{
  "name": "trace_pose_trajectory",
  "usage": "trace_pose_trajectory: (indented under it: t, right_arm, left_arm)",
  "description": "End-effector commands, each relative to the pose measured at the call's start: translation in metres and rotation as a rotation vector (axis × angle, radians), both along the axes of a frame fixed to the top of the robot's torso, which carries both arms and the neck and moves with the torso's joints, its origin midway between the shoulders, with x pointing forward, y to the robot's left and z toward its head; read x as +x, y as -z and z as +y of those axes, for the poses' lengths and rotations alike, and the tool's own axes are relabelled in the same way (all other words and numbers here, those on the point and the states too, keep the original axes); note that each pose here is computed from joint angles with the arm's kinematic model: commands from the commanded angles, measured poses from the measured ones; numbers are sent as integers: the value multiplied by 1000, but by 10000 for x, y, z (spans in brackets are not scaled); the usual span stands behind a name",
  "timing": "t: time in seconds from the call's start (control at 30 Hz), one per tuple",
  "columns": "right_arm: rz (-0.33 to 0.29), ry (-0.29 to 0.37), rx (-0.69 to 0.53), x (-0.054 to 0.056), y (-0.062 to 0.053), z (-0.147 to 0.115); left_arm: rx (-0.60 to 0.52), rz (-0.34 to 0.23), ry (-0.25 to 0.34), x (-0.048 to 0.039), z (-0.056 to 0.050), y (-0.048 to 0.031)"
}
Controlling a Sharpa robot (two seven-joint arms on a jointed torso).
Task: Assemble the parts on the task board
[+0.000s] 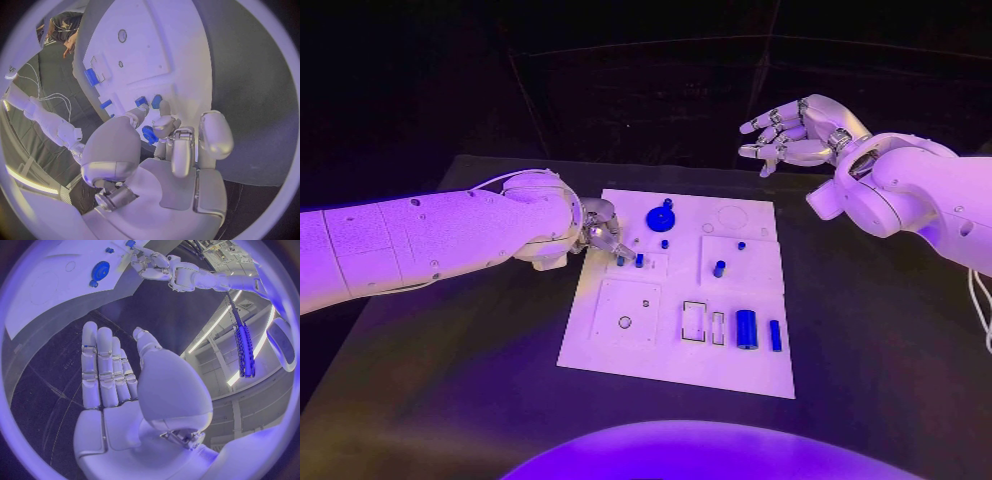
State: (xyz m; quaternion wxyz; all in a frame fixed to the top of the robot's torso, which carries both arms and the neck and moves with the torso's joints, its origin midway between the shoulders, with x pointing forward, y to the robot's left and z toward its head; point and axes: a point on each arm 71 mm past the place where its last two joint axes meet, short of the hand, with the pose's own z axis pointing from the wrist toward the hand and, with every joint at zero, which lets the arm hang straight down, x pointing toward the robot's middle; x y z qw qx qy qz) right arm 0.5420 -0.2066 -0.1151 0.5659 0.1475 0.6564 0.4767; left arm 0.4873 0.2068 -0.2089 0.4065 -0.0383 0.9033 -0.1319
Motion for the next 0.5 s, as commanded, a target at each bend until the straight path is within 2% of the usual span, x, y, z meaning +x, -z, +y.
trace_pose_trajectory:
  t: [0.03,0.2,0.3,0.4,0.5]
  right_arm:
    - [-7,-11,2,0,-17,10]
    - [-7,-11,2,1,-17,8]
    - [-7,-10,2,2,-17,9]
    - [-7,-10,2,3,-17,9]
    - [-7,-10,2,5,-17,11]
  left_arm:
    - [-52,-8,-18,-14,16,-26]
    - [-146,-30,-60,-11,71,-106]
    - [-221,-64,-69,12,76,-179]
    - [-285,-100,-49,37,43,-229]
    - [-361,-144,11,71,-38,-282]
